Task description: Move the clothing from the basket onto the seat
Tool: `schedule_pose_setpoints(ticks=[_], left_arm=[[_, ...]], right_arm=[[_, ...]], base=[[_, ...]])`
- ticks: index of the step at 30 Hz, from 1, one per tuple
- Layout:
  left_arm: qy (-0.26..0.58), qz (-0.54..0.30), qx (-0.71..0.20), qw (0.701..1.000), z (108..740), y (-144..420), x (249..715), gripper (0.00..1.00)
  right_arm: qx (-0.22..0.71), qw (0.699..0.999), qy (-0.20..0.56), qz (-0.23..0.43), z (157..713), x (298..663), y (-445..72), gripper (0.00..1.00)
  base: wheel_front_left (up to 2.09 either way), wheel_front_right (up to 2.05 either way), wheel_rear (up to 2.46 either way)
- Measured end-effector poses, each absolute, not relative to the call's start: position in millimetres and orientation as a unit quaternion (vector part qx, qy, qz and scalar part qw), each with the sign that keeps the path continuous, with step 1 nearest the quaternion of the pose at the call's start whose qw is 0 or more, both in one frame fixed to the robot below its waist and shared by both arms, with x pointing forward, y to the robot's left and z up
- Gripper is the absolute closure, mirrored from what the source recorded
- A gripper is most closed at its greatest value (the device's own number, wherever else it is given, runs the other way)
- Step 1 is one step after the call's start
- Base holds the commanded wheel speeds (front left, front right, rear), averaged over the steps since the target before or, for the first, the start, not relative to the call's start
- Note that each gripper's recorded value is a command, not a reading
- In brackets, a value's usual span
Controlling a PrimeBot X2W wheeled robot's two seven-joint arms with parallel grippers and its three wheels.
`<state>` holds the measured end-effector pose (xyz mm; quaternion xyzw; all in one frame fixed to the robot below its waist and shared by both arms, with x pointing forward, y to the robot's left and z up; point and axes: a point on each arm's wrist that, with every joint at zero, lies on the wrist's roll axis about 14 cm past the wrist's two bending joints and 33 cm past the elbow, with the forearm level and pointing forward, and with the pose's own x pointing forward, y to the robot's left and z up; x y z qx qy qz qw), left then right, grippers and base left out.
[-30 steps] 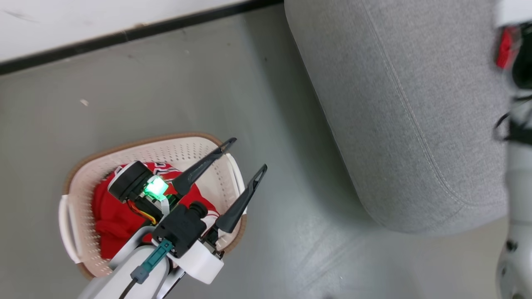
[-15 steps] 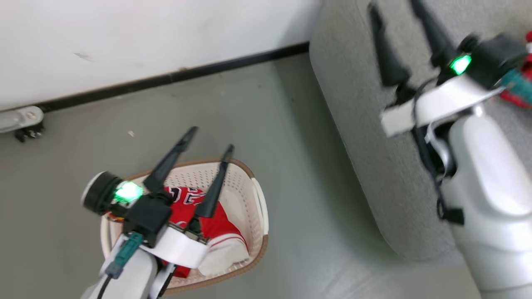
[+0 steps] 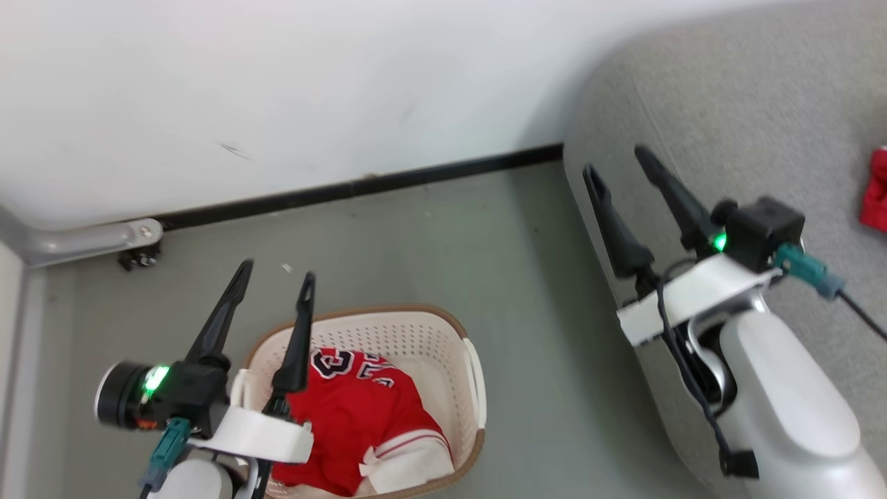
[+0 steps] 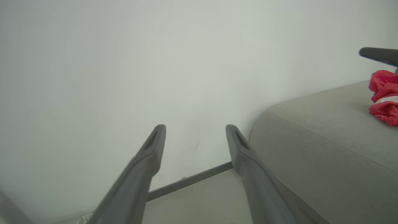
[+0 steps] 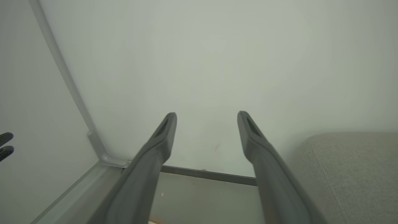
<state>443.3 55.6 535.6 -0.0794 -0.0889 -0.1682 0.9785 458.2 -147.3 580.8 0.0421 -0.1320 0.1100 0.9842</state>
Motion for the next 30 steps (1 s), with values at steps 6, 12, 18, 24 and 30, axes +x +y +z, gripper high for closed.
schedule_pose_setpoints(ticks=[6, 12, 18, 24, 30], left_arm=[[-0.080, -0.117, -0.080, 0.987, 534, 85, 428, 0.00], [-0.071, -0.079, -0.072, 0.992, 530, 110, 412, 0.00], [-0.062, -0.051, -0.074, 0.994, 525, 124, 394, 0.00], [-0.051, -0.027, -0.071, 0.996, 518, 140, 377, 0.00], [-0.045, -0.012, -0.071, 0.996, 513, 151, 363, 0.00]], right_arm=[[0.057, 0.986, -0.110, 0.114, 564, 439, -140, 0.00], [0.072, 0.986, -0.087, 0.121, 547, 419, -129, 0.00], [0.080, 0.987, -0.068, 0.124, 534, 401, -123, 0.00], [0.082, 0.985, -0.057, 0.138, 525, 385, -110, 0.00], [0.085, 0.985, -0.042, 0.144, 515, 371, -104, 0.00]], base=[[0.00, 0.00, 0.00], [0.00, 0.00, 0.00], [0.00, 0.00, 0.00], [0.00, 0.00, 0.00], [0.00, 0.00, 0.00]])
